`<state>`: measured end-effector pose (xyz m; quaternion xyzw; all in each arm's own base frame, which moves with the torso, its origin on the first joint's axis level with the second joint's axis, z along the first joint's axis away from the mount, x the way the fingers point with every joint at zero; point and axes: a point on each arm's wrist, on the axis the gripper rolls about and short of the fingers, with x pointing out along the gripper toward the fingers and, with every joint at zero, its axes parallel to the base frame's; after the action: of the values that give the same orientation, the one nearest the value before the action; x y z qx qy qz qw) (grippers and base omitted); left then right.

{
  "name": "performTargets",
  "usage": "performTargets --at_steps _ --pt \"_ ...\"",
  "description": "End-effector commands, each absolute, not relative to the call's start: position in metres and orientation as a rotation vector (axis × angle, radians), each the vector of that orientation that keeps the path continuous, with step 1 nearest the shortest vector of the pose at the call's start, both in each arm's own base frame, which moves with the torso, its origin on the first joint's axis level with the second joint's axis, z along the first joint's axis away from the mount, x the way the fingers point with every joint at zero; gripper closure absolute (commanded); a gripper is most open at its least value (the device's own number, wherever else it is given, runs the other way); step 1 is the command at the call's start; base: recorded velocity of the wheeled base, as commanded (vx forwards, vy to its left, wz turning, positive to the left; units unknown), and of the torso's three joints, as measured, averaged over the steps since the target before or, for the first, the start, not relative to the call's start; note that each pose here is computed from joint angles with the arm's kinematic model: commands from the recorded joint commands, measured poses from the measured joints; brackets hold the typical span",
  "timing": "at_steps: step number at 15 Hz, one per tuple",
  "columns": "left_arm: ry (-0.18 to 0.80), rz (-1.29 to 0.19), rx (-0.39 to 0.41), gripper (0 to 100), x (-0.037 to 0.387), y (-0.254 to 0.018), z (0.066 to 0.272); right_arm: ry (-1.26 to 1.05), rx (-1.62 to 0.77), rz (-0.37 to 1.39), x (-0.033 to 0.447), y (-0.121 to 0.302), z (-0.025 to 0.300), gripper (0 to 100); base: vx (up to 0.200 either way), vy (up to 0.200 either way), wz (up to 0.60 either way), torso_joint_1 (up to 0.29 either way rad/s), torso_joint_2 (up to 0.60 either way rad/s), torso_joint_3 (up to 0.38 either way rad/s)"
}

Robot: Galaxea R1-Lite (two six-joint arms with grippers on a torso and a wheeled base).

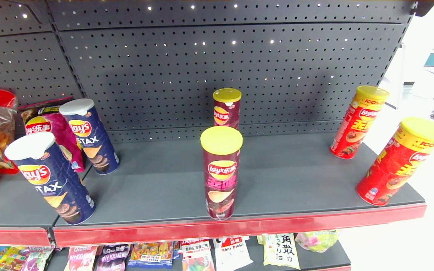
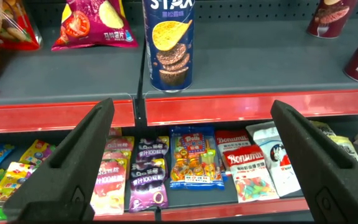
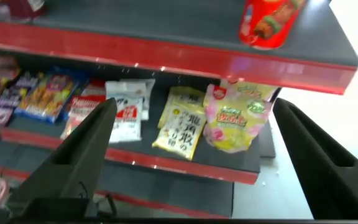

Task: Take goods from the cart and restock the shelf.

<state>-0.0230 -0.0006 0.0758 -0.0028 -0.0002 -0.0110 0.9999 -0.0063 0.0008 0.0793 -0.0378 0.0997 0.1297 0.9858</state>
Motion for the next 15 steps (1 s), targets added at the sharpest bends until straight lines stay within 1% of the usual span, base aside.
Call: performTargets --at_steps 1,2,5,8,9,10,11,13,14,15 --pt "0.000 -0.020 -0.006 0 -0.023 -0.001 0.076 0.357 -0.089 0.268 0.006 0.003 0.080 0 0.000 0.000 0.00 0.000 0.00 0.000" --pt "0.000 -0.020 -0.006 0 -0.023 -0.001 0.076 0.356 -0.087 0.253 0.006 0.003 0.080 0 0.000 0.000 0.00 0.000 0.00 0.000" --pt "0.000 -0.020 -0.006 0 -0.023 -0.001 0.076 0.321 -0.070 0.132 0.004 0.002 0.080 0 0.000 0.000 0.00 0.000 0.00 0.000" --pt "0.000 -0.021 -0.006 0 -0.023 -0.001 0.076 0.333 -0.066 0.114 0.005 0.002 0.080 0 0.000 0.000 0.00 0.000 0.00 0.000" --pt "0.000 -0.021 -0.006 0 -0.023 -0.001 0.076 0.303 -0.062 0.092 0.002 0.002 0.080 0 0.000 0.000 0.00 0.000 0.00 0.000" --pt "0.000 -0.021 -0.006 0 -0.023 -0.001 0.076 0.201 -0.048 0.107 0.001 0.002 0.097 0 0.000 0.000 0.00 0.000 0.00 0.000" --pt "0.000 -0.021 -0.006 0 -0.023 -0.001 0.076 0.100 -0.019 0.182 0.012 0.003 0.138 0 0.000 0.000 0.00 0.000 0.00 0.000" --pt "0.000 -0.021 -0.006 0 -0.023 -0.001 0.076 0.096 -0.010 0.279 0.030 0.008 0.165 0 0.000 0.000 0.00 0.000 0.00 0.000" --pt "0.000 -0.021 -0.006 0 -0.023 -0.001 0.076 0.144 0.014 0.395 0.042 0.015 0.173 0 0.000 0.000 0.00 0.000 0.00 0.000" --pt "0.000 -0.020 -0.006 0 -0.023 -0.001 0.076 0.201 0.017 0.519 0.053 0.021 0.174 0 0.000 0.000 0.00 0.000 0.00 0.000"
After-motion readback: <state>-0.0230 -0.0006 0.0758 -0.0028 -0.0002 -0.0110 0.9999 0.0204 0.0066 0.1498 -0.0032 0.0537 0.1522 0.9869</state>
